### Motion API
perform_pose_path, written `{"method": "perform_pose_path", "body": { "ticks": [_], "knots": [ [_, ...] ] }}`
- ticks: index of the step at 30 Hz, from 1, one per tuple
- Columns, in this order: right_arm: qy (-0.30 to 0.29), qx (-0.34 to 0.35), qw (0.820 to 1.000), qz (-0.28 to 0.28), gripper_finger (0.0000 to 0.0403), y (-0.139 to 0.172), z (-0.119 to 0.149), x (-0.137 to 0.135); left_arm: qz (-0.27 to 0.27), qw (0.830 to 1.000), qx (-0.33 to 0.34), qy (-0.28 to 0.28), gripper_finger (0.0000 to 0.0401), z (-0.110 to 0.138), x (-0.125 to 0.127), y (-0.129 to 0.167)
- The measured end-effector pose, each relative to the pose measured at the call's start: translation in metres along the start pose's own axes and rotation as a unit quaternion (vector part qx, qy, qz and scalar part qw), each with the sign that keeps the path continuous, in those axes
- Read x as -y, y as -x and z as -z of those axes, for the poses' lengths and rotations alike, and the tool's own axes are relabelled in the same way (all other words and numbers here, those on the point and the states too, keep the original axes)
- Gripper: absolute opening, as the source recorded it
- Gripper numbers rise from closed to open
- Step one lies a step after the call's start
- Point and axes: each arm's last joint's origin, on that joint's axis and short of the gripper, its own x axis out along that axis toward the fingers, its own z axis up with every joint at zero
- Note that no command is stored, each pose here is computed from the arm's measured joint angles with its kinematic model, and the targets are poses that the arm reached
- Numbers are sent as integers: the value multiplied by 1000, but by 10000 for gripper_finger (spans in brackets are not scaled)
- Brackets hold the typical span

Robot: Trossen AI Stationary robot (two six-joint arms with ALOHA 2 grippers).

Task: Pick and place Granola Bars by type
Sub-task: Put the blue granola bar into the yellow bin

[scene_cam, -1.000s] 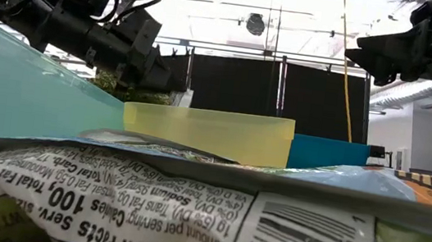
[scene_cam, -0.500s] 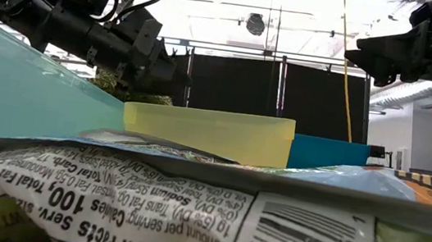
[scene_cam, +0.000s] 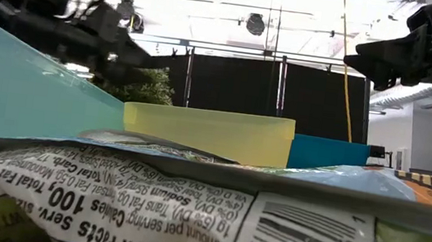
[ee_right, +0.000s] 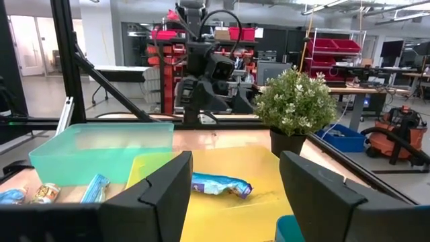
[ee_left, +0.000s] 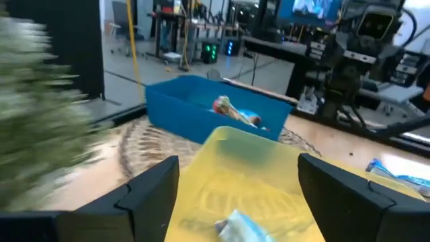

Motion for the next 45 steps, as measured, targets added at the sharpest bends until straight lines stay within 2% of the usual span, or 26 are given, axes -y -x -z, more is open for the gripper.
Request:
{"method": "perform_pose_path", "body": {
  "ticks": [5, 7, 13, 23, 25, 33, 37, 45],
  "knots": [
    [0, 0, 1000, 0, 215, 0, 0, 0, -2, 1000, 11, -10, 286, 4, -14, 26],
    [-3, 0, 1000, -1, 215, 0, 0, 0, 6, 1000, -4, -24, 282, 8, -18, 31],
    [-16, -2, 1000, -1, 215, 0, 0, 0, 27, 995, -81, -48, 278, 17, -24, 35],
    [-17, -4, 1000, -1, 215, 0, 1, 0, 26, 989, -131, -69, 278, 22, -35, 38],
    [-17, -4, 1000, -1, 215, 0, 1, 0, 29, 988, -133, -68, 278, 21, -39, 39],
    [-26, -5, 1000, -1, 215, 0, 1, 0, -23, 991, -120, -52, 278, 13, -55, 43],
    [-26, -5, 1000, 0, 215, 0, 1, 0, -17, 993, -105, -43, 278, 7, -57, 48],
    [-26, -5, 1000, 0, 215, 0, 1, 0, -16, 993, -119, -20, 278, 5, -54, 63]
  ]
}}
